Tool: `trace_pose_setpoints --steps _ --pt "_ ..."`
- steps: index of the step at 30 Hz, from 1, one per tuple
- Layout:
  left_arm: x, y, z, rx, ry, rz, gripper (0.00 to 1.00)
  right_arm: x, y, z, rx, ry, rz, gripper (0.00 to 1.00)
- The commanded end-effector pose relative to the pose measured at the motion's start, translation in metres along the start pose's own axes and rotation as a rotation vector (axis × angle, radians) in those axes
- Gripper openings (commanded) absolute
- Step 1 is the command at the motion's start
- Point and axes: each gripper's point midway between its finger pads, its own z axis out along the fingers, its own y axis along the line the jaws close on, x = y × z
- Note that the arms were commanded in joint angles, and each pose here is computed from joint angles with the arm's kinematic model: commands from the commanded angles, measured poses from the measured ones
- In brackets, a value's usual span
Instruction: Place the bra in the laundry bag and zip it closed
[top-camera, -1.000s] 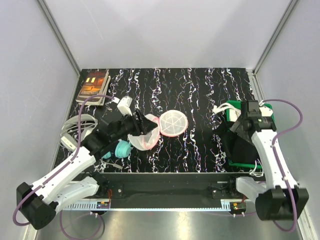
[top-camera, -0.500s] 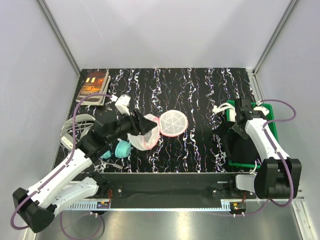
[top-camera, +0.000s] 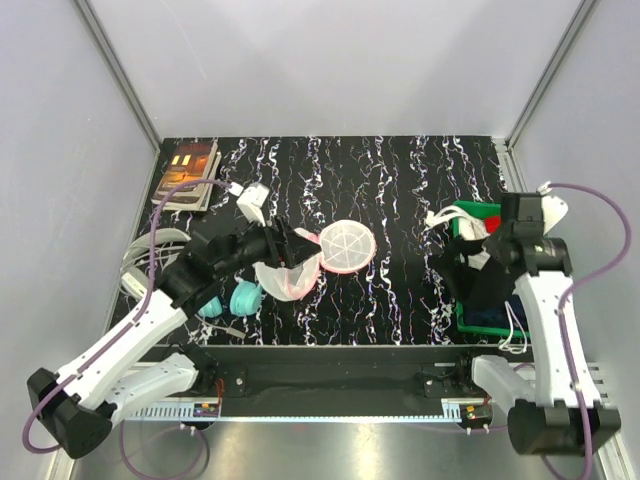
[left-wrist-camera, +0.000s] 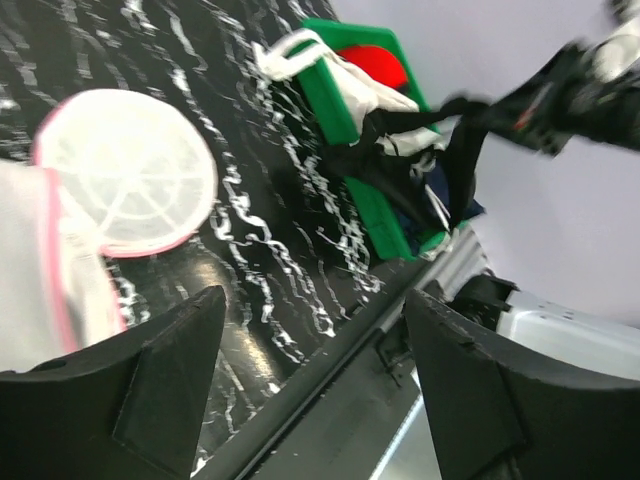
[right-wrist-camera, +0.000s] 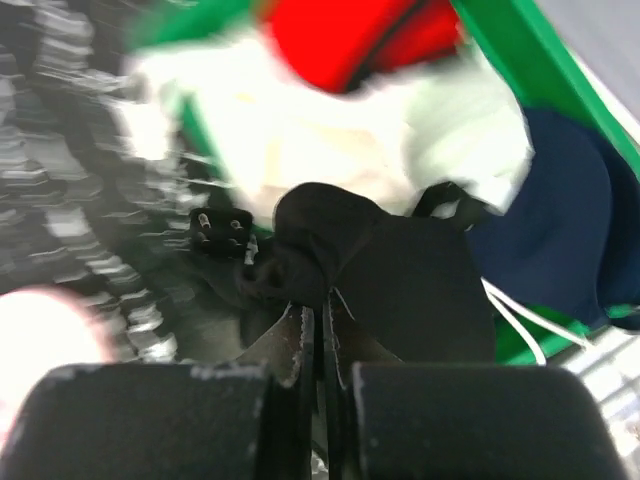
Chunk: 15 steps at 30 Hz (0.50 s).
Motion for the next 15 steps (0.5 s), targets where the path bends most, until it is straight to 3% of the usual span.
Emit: trace_pose_setpoints --steps 1,5,11,15 --pt "-0.007 -0.040 0.016 0.190 0.054 -0.027 0.77 -0.029 0.035 -0.063 -0.272 -0.006 -0.087 0.00" --pt "-0.001 -0.040 0.032 0.219 0.093 -0.093 0.77 -0.043 0.082 -0.107 -0.529 0.061 -0.060 0.00" --pt "-0.011 -0.039 0.030 0.196 0.033 -0.116 0.77 -0.094 0.136 -0.164 -0.774 0.027 -0.018 0.00" --pt "-0.016 -0.037 0.026 0.174 0.002 -0.122 0.77 -0.095 0.172 -0.163 -0.824 0.063 -0.070 0.00"
